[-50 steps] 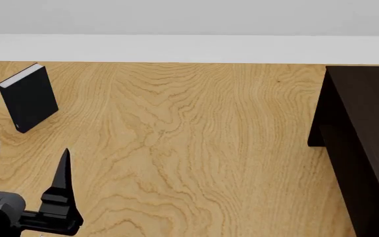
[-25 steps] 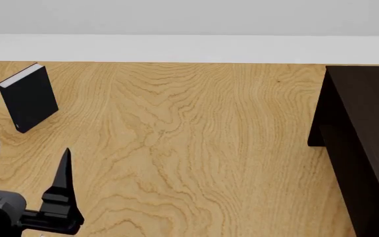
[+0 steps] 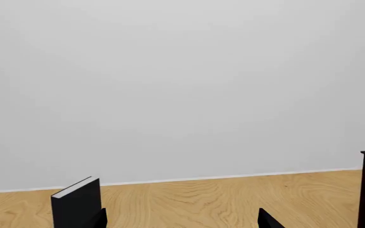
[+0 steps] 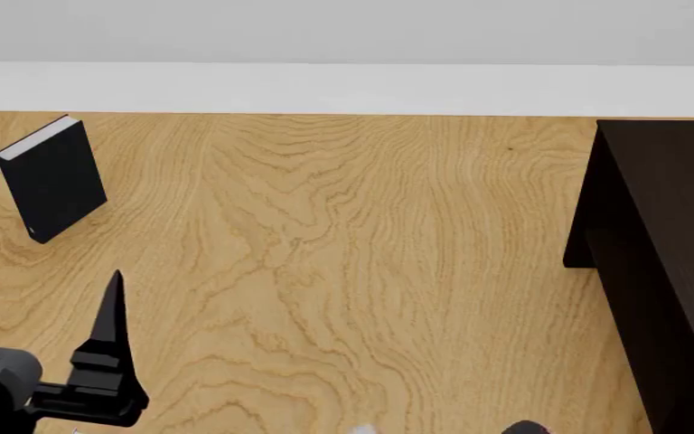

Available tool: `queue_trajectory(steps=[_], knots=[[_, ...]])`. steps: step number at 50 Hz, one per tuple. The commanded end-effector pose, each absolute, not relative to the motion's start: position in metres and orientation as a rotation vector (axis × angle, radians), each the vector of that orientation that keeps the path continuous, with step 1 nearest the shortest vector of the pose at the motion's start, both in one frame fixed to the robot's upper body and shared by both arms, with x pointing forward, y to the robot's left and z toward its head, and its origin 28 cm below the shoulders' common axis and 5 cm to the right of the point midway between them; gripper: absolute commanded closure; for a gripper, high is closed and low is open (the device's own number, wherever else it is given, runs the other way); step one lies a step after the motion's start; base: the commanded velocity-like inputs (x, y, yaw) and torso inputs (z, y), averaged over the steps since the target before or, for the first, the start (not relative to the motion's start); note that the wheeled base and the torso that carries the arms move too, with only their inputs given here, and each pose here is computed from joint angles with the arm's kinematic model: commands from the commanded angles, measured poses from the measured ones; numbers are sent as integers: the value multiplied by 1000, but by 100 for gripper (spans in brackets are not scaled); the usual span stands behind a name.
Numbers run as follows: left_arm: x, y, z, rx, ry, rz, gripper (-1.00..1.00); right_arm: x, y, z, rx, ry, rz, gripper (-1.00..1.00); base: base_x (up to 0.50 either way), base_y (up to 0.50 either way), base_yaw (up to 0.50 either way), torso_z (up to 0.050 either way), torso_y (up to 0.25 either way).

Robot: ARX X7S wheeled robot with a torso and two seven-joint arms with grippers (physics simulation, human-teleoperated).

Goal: Pick up the book on the right and place it on the cabinet shelf.

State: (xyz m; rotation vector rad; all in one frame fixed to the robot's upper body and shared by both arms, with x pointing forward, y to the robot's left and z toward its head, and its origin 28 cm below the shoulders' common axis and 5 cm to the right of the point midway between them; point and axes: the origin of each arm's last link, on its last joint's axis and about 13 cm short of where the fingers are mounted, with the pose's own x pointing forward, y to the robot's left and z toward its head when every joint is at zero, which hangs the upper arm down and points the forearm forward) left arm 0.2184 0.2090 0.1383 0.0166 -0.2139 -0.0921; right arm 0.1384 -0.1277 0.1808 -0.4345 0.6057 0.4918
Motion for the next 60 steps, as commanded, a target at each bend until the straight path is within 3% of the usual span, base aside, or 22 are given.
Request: queue_trajectory(steps=[1,24,60], knots=[[217,210,139,16,-216,-87,-100,147,-126,191,-449,496,462,100,0,0,0,0,0],[214,211,139,4,-219,-94,-100,158,-121,191,-485,415,443,100,0,0,0,0,1],[210,212,144,10,-231,-93,-100,220,-76,192,-758,289,339,100,0,0,0,0,1]])
